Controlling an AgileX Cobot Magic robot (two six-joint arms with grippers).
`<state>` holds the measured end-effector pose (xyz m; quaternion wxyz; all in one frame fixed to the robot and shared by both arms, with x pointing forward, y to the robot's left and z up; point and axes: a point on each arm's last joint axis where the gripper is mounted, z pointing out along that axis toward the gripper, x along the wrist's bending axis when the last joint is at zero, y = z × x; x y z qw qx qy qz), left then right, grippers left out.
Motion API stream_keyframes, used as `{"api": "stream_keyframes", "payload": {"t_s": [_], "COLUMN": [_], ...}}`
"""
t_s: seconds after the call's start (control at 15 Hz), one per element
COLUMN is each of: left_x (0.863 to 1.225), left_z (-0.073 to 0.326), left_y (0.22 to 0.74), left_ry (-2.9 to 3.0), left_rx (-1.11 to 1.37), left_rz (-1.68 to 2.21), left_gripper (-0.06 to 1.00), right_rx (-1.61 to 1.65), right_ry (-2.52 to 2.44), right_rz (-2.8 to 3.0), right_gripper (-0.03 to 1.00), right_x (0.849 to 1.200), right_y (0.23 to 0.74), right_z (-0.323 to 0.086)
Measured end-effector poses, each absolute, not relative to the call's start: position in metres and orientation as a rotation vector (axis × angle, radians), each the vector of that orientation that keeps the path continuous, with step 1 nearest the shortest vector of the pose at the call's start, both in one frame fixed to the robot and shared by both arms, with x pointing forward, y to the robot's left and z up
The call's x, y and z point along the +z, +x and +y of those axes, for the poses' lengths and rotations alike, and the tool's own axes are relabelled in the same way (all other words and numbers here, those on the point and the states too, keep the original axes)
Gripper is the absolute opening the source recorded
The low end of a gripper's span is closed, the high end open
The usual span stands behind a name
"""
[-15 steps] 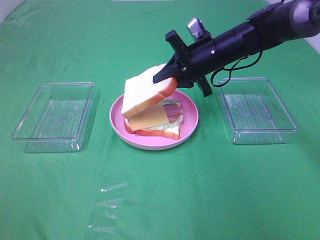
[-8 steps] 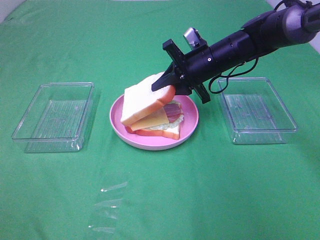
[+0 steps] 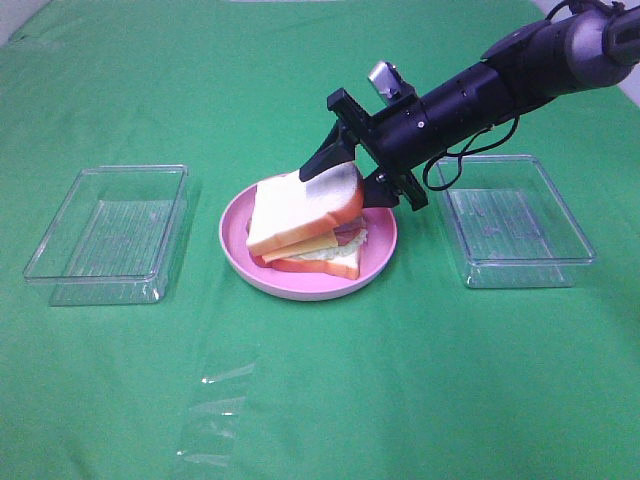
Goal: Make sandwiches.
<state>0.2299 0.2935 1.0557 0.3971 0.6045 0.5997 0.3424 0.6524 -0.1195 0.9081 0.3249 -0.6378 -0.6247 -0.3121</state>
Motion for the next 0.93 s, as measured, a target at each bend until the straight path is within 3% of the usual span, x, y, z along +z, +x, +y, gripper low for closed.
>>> {"api": "stream_keyframes", "payload": {"t_s": [0.2,0.8,0.93], "left_x": [1.056,1.056,1.056], "left_z": [0.293,0.293,0.293], "left_y": [0.230,0.230,0.230], "left_ry": [1.531,1.531,1.531], "left_rx": [0.867,0.867,0.867], "left_rz": [1.519,1.519,1.519], "left_gripper": [0.97,0.97,0.97], "right_rx": [-0.763,-0.432,-0.411], "right_ry": [-1.680,-2.007,-2.093], "right_rz": [-1.784,-2.207,-2.186], "right_gripper": [0.78,0.82,0.82], "right_x": [0.916,0.989,1.013], "right_y": [0.649,0.629,0.627], "right_z": [-0.126,-0.177,-0.213]}}
